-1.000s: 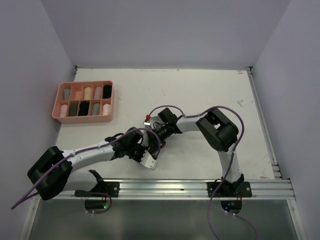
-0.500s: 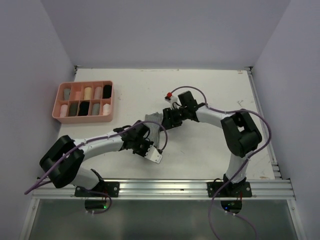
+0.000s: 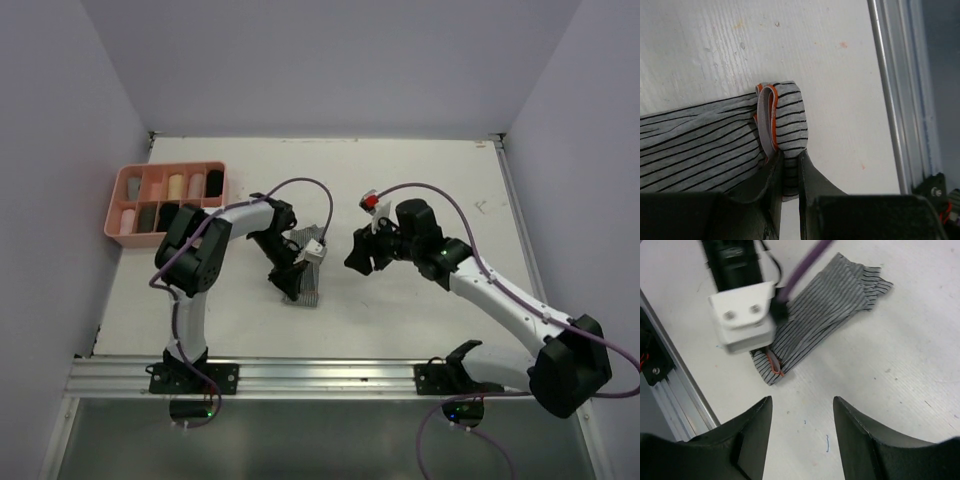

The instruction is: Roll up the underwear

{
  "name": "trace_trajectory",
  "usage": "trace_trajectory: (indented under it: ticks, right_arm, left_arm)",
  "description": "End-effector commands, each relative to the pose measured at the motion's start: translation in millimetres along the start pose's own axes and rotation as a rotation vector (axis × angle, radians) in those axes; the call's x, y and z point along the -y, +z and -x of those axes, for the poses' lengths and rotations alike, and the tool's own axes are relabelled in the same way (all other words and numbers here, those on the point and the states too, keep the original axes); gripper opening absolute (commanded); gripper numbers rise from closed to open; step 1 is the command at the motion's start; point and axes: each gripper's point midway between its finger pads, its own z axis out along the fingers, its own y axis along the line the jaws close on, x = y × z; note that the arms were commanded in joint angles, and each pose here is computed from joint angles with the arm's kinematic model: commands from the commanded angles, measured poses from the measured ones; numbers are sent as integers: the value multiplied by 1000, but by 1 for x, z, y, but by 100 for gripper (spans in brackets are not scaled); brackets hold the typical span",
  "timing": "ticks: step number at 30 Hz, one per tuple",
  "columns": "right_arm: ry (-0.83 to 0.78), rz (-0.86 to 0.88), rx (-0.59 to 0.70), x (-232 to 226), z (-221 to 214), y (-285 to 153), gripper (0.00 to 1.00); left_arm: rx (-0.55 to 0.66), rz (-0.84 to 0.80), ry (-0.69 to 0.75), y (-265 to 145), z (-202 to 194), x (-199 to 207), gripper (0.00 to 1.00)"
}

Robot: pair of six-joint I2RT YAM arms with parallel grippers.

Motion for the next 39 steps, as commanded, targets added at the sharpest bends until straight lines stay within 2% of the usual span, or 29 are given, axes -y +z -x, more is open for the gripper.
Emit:
trace_trajectory:
  ticks: [1,3,10,14,24,32,35,38,39]
  right_arm:
    - [-135,-5,6,-24,-6,-6,56]
    - [-225,31,-19,-47,-13,1,56]
    - [-517,26,-98,-75,-31,51,56]
    - [-611,74,-130,-91,-44,81,57]
    - [-667,221,-147,-133,-72,110,59]
    - [-674,225,-203,-122,-103,136,59]
    - [-664,228,-227,-119,-114,146,53]
    - [-654,238,-261,-117,-126,150,24]
    - [-652,242,-267,-117,-127,148,10]
  left_arm:
    - [-140,-163,-142,7,-51,11,0]
    - [-137,-181,-183,9,-55,7,0]
    - [-129,-193,-217,14,-58,-1,0]
    - [-113,-181,-234,18,-58,-5,0]
    - [-92,-176,-255,22,-58,-8,5]
    - [-89,-164,-250,21,-57,-10,9]
    - [-84,-162,-250,21,-56,-9,10]
    - [-79,-147,-247,18,-53,-10,14]
    - [-69,-139,-247,16,-51,-12,18]
